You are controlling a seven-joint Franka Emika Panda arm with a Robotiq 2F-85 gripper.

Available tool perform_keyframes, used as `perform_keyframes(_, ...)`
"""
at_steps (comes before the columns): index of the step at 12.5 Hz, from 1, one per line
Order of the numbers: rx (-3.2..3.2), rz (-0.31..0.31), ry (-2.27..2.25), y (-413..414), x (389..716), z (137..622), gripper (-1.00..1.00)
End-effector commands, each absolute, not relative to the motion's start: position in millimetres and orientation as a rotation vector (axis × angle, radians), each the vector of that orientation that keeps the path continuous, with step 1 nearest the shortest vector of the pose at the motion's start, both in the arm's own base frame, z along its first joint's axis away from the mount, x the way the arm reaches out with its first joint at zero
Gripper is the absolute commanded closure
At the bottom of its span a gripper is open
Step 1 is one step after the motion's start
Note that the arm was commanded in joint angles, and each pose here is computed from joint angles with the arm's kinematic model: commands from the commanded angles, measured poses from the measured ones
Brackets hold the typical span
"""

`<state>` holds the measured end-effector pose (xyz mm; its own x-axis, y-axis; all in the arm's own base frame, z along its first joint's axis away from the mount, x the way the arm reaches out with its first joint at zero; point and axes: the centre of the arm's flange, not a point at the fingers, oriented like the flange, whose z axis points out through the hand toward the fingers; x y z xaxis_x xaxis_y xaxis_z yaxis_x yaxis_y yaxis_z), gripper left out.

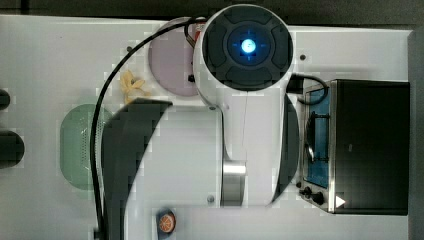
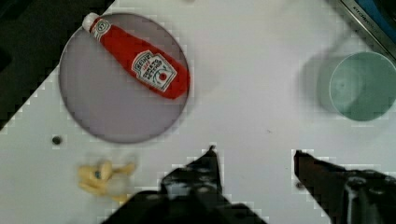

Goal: Drag strainer left to right.

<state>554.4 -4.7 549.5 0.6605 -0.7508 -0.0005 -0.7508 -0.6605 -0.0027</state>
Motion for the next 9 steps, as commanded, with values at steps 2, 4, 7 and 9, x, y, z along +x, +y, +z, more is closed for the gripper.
perform_keyframes(2,-2.752,-0.029,1.523,-6,401,636,-0.82)
perform_keyframes(4,-2.784,-0.025,1.485,10,403,633,-1.00)
perform_keyframes(7,-2.913,-0.038,1.331,74,406,621,-1.00)
perform_keyframes(9,-2.979,-0.102,1.213,126,411,611,-1.00)
